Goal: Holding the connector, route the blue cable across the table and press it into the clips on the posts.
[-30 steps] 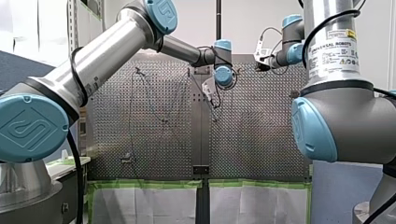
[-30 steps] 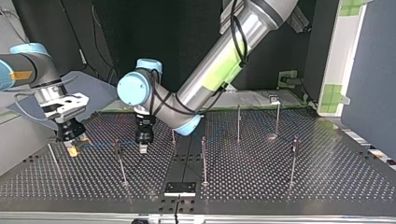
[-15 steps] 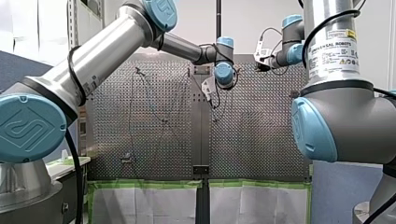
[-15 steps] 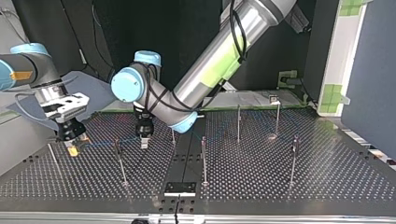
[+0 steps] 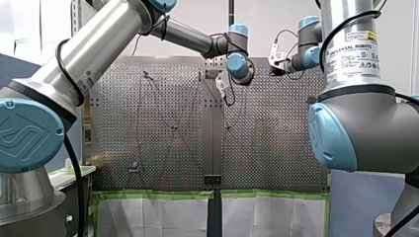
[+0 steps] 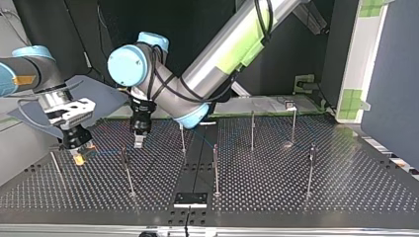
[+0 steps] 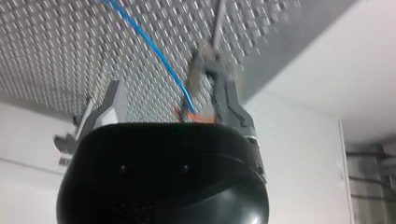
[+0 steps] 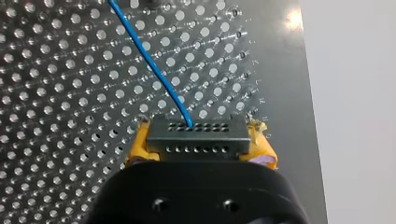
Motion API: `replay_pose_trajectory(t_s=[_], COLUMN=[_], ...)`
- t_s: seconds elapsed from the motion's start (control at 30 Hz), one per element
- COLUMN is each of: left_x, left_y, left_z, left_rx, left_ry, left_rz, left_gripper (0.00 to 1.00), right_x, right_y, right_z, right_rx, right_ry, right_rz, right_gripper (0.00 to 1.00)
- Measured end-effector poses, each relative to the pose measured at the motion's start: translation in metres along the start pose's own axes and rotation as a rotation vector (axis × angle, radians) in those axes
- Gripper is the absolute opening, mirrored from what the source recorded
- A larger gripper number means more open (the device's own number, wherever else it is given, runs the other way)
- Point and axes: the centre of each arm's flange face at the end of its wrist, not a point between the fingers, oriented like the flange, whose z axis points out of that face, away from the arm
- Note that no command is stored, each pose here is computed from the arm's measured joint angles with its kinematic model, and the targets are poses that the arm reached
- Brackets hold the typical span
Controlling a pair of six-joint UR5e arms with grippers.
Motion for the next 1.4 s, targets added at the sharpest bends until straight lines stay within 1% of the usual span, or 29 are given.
replay_pose_trajectory(t_s=[0.07, 0.13, 0.3, 0.5, 0.63, 0.73, 0.8, 0.97, 1.13, 1.23, 1.33, 1.4], left_x=[-0.005, -0.01, -0.027, -0.047, -0.061, -0.073, -0.079, -0.092, -0.106, -0.098, -0.076, -0.056], left_y=[-0.005, -0.008, -0.009, -0.007, -0.002, 0.004, 0.007, 0.004, 0.005, 0.01, 0.018, 0.024], left_z=[-0.007, -0.013, -0.028, -0.044, -0.054, -0.059, -0.064, -0.083, -0.102, -0.105, -0.101, -0.099], left_rx=[0.026, 0.037, 0.029, 0.032, 0.019, 0.014, 0.02, 0.049, 0.057, 0.048, 0.022, -0.001], left_ry=[-0.008, -0.021, -0.074, -0.131, -0.175, -0.206, -0.224, -0.263, -0.309, -0.317, -0.309, -0.298], left_rz=[-0.003, -0.006, -0.033, -0.074, -0.114, -0.154, -0.181, -0.244, -0.261, -0.257, -0.24, -0.225], left_gripper=[1.0, 1.0, 1.0, 1.0, 1.0, 1.0, 1.0, 1.0, 1.0, 1.0, 1.0, 1.0], right_x=[0.0, -0.001, -0.001, -0.002, -0.002, -0.003, -0.003, -0.004, -0.005, -0.005, -0.006, -0.006], right_y=[-0.001, -0.003, -0.004, -0.005, -0.007, -0.008, -0.008, -0.011, -0.014, -0.017, -0.019, -0.02], right_z=[0.0, 0.001, 0.001, 0.001, 0.001, 0.001, 0.002, 0.002, 0.003, 0.003, 0.003, 0.004], right_rx=[0.002, 0.005, 0.006, 0.008, 0.01, 0.012, 0.014, 0.018, 0.023, 0.027, 0.03, 0.032], right_ry=[-0.001, -0.002, -0.004, -0.005, -0.006, -0.007, -0.007, -0.009, -0.01, -0.012, -0.013, -0.014], right_rz=[0.0, 0.0, 0.002, 0.003, 0.002, 0.002, 0.002, 0.002, 0.002, 0.002, 0.001, 0.001], right_gripper=[0.0, 0.0, 0.0, 0.0, 0.0, 0.0, 0.0, 0.0, 0.0, 0.0, 0.0, 0.0])
